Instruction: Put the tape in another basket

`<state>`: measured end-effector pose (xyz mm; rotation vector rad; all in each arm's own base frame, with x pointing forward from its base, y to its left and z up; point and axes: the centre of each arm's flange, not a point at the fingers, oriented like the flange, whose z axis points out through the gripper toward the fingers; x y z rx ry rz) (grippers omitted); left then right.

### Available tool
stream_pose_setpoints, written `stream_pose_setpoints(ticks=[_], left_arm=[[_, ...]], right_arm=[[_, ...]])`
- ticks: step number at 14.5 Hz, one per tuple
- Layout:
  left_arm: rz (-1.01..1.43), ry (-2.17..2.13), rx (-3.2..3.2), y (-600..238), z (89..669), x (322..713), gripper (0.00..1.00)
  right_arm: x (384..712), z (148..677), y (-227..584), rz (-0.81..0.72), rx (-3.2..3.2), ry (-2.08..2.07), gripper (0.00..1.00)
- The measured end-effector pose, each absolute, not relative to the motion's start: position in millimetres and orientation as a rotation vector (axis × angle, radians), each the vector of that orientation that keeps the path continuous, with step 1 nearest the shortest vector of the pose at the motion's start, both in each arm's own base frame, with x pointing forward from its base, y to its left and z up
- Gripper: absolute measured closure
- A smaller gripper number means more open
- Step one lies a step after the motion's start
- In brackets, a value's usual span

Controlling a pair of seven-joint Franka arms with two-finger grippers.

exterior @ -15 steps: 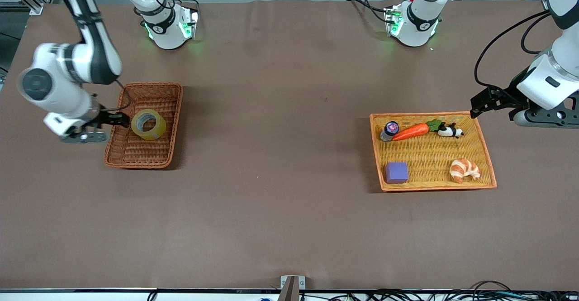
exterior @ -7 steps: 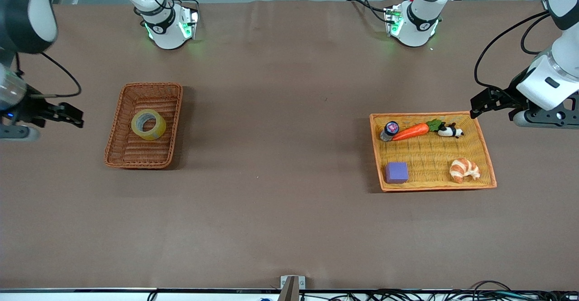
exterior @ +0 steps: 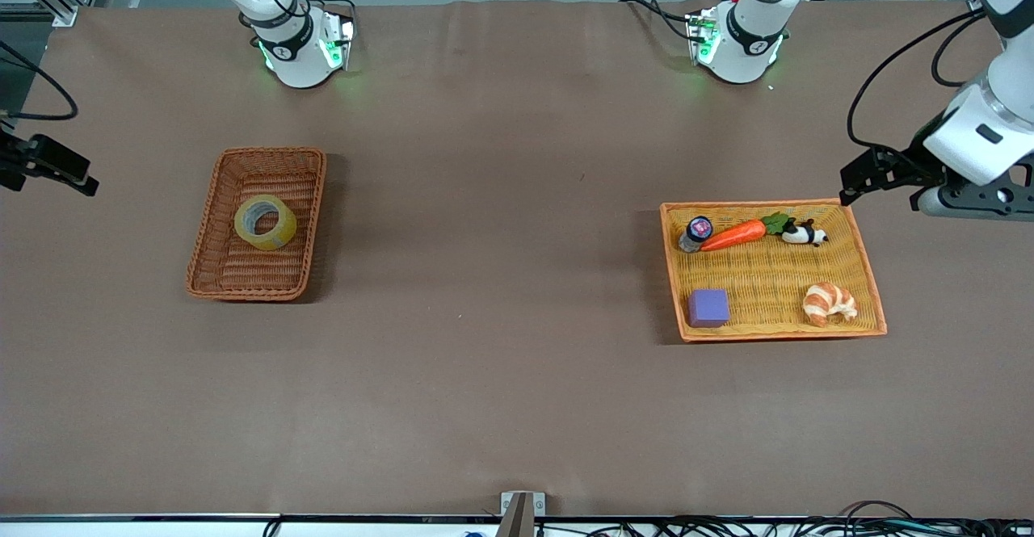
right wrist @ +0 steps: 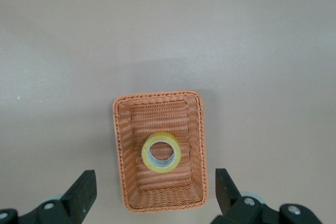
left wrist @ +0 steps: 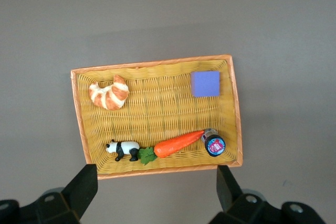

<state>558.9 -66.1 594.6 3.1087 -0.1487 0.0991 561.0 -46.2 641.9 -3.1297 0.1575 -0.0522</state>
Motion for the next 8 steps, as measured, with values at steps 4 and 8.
stream_pose_setpoints(ticks=[4,8], left_arm=[[0.106,-0.171,3.109,-72.7,610.3,546.2,0.0],[0.084,-0.164,3.11,-70.8,602.5,550.2,0.0]], right_arm=[[560.0,640.2,-50.0,-0.04,-3.121,0.172,0.0],[559.8,639.8,-47.6,-0.033,-3.121,0.166,0.0]])
